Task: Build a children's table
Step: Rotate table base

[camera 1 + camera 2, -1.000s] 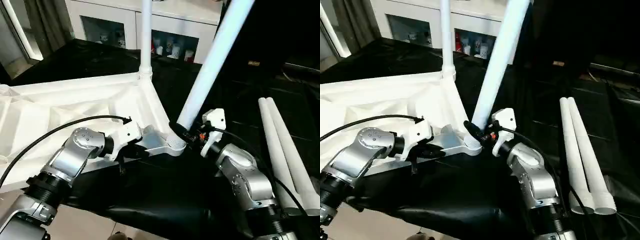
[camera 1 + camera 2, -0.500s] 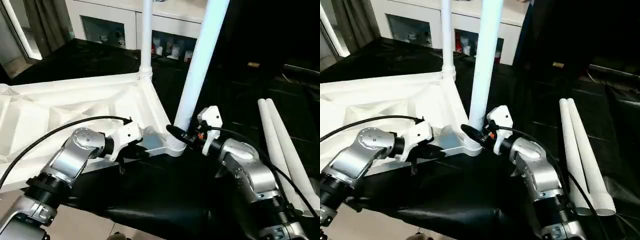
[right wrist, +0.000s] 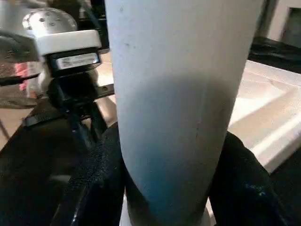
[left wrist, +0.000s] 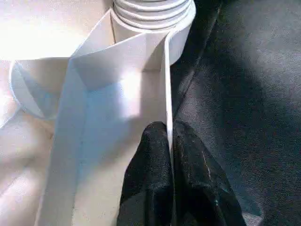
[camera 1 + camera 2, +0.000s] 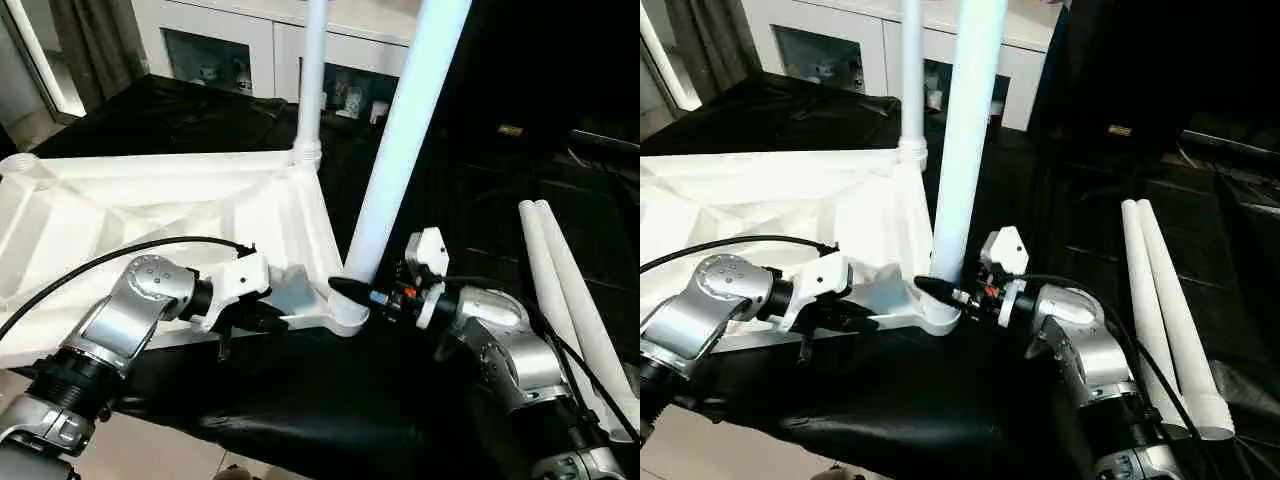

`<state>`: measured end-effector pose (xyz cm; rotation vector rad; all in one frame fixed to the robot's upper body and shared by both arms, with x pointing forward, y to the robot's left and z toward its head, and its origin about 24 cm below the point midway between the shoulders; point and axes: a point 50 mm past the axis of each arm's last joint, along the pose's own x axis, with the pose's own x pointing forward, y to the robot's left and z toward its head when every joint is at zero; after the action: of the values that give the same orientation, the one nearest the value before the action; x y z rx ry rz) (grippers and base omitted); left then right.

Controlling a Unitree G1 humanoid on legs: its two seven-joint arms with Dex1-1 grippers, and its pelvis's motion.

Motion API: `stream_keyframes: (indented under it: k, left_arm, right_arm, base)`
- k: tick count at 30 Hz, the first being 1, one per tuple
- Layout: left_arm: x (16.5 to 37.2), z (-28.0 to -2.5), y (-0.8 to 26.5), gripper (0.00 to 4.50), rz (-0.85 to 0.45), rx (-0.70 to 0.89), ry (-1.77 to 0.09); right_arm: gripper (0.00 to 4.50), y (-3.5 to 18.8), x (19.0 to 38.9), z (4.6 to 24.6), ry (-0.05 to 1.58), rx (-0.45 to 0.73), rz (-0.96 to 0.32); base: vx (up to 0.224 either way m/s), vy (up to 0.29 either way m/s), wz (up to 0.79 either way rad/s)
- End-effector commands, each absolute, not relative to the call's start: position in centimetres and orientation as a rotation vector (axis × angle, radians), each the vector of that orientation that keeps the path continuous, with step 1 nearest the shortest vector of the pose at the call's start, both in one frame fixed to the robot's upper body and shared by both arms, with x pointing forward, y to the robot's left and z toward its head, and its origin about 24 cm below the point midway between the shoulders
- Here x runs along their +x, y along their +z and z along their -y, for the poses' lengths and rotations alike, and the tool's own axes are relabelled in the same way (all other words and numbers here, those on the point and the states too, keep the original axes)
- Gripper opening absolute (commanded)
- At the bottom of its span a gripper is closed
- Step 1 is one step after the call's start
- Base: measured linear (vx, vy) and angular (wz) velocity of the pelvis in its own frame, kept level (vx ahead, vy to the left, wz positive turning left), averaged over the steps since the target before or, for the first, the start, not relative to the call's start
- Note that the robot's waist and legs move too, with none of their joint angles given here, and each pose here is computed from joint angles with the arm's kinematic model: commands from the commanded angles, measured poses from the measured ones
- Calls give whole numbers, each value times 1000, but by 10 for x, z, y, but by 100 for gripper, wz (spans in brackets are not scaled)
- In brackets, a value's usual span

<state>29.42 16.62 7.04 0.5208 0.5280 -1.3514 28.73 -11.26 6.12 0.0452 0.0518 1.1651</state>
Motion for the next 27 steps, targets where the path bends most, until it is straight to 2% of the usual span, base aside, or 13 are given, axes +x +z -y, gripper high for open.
stream_keyframes:
  k: [1,3,4,8,11,15,19,22,27]
  left_arm:
    - [295,-151,81,0,-444,547,-1427]
    - [297,-152,80,0,-442,556,-1404]
    - [302,-152,77,0,-447,569,-1338]
    - [312,-151,73,0,-458,553,-1240]
    - [325,-148,71,0,-464,490,-1113]
    - [336,-143,68,0,-479,455,-1006]
    - [359,-129,61,0,-527,407,-705]
    - [363,-107,55,0,-552,388,-626]
    - [364,-100,54,0,-544,410,-614]
  right_arm:
    - [187,7,270,116,1136,70,-332]
    - [187,6,273,117,1097,64,-332]
    - [187,2,282,119,986,55,-334]
    - [187,-2,294,125,825,49,-338]
    - [187,-4,311,131,583,110,-326]
    - [187,-8,319,131,441,148,-341]
    - [187,-12,332,123,194,92,-391]
    - [187,-3,342,106,110,59,-364]
    - [187,4,345,90,151,91,-333]
  base:
    - [0,0,0]
    - [0,0,0]
    - [0,0,0]
    - [0,0,0]
    - [0,0,0]
    - [0,0,0]
    - [0,0,0]
    - [0,0,0]
    - [0,0,0]
